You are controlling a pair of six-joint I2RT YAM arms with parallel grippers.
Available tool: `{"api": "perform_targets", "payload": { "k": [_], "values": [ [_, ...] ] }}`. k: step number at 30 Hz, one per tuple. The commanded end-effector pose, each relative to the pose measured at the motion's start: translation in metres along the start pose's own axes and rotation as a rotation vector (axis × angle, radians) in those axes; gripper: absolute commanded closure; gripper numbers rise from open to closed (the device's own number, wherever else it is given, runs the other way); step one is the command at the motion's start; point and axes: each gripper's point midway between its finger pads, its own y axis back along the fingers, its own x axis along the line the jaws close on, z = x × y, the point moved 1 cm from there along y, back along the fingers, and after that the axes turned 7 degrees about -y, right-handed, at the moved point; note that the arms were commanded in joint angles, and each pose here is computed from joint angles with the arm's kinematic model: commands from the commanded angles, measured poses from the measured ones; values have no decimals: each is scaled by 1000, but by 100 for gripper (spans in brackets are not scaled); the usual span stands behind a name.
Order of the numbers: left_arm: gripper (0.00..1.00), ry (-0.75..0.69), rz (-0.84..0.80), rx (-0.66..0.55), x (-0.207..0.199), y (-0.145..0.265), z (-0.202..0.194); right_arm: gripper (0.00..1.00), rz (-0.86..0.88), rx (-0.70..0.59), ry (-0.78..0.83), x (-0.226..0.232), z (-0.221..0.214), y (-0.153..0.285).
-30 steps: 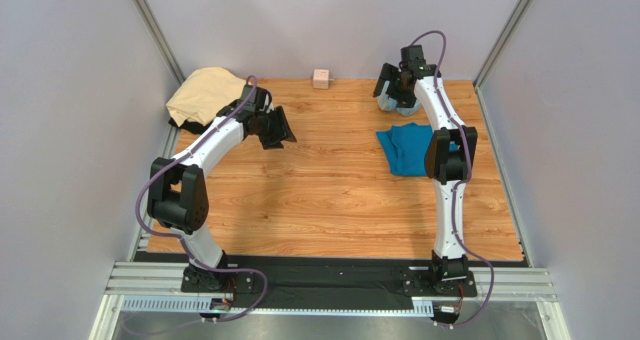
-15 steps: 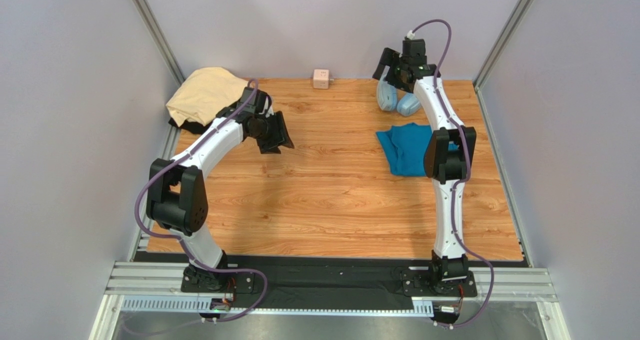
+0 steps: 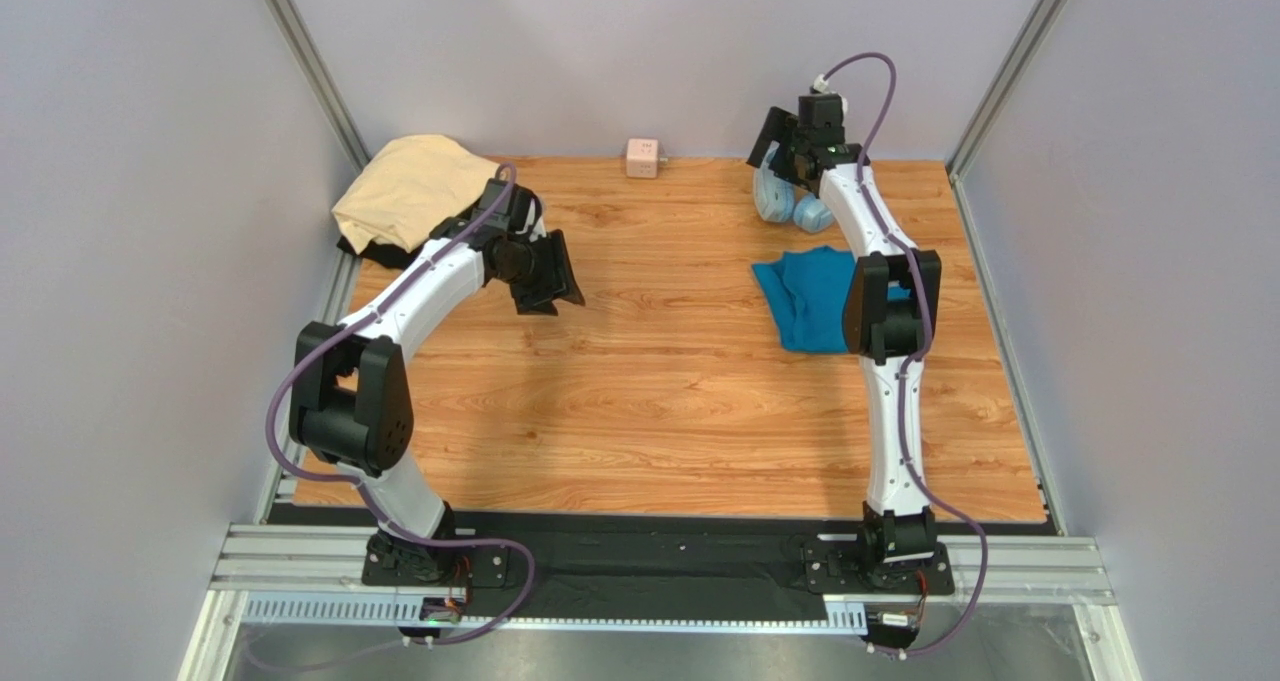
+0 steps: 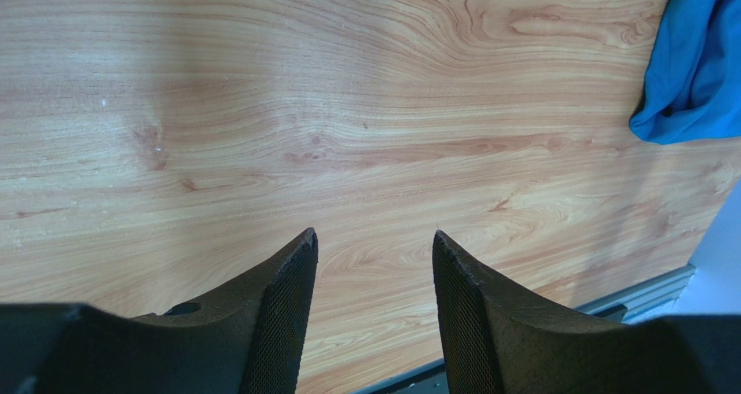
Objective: Fold and stack the t-shirts
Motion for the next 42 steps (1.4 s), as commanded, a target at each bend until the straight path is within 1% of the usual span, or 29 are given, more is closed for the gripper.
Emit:
{"api": "perform_targets", "payload": {
  "k": [1, 5, 7, 9, 13, 15, 16, 18, 19, 21, 22, 23, 24, 25, 26, 31, 37, 42],
  "values": [
    [42, -39, -9, -31, -5, 18, 1, 3, 11, -76, -30, 2, 22, -13],
    [42, -33, -9, -25, -6, 16, 1, 4, -7, 1, -25, -11, -5, -25],
    [42, -29, -8, -18, -5, 14, 1, 6, 18, 64, -24, -11, -22, -28],
    [42, -27, -9, -13, -5, 13, 0, 6, 4, 109, -23, -18, -36, -31],
    [42, -18, -10, -6, -5, 10, -1, 9, -9, 146, -10, -23, -48, -31],
    [42, -16, -8, -6, -5, 10, -1, 13, -16, 151, 0, -24, -51, -29],
    [42, -16, -8, -6, -5, 10, -1, 18, -19, 151, 14, -22, -53, -28],
    [43, -13, -8, -2, -4, 9, -2, 24, -41, 152, 35, -25, -54, -24],
    [42, -12, -9, -5, -5, 10, -2, 30, -51, 155, 40, -26, -55, -24],
    [43, -11, -9, -5, -4, 10, -2, 32, -65, 173, 46, -30, -60, -21],
    [43, -11, -9, -5, -4, 10, -3, 38, -70, 183, 46, -32, -63, -21],
    [43, -11, -9, -5, -4, 10, -3, 45, -70, 192, 49, -33, -65, -21],
    [43, -10, -8, -7, -4, 11, -4, 62, -75, 207, 47, -35, -69, -19],
    [43, -8, -8, -6, -3, 11, -5, 98, -78, 210, 45, -35, -70, -18],
    [43, -8, -9, -12, -4, 12, -4, 100, -83, 217, 41, -36, -72, -17],
    [43, -3, -7, -7, -2, 14, -12, 100, -65, 226, 40, -32, -72, -3],
    [43, 1, -12, -18, -1, 17, -17, 100, -59, 162, 90, -22, -44, 21],
    [43, 2, -17, -30, 0, 22, -20, 100, -16, 94, 123, -2, -12, 52]
  ]
}}
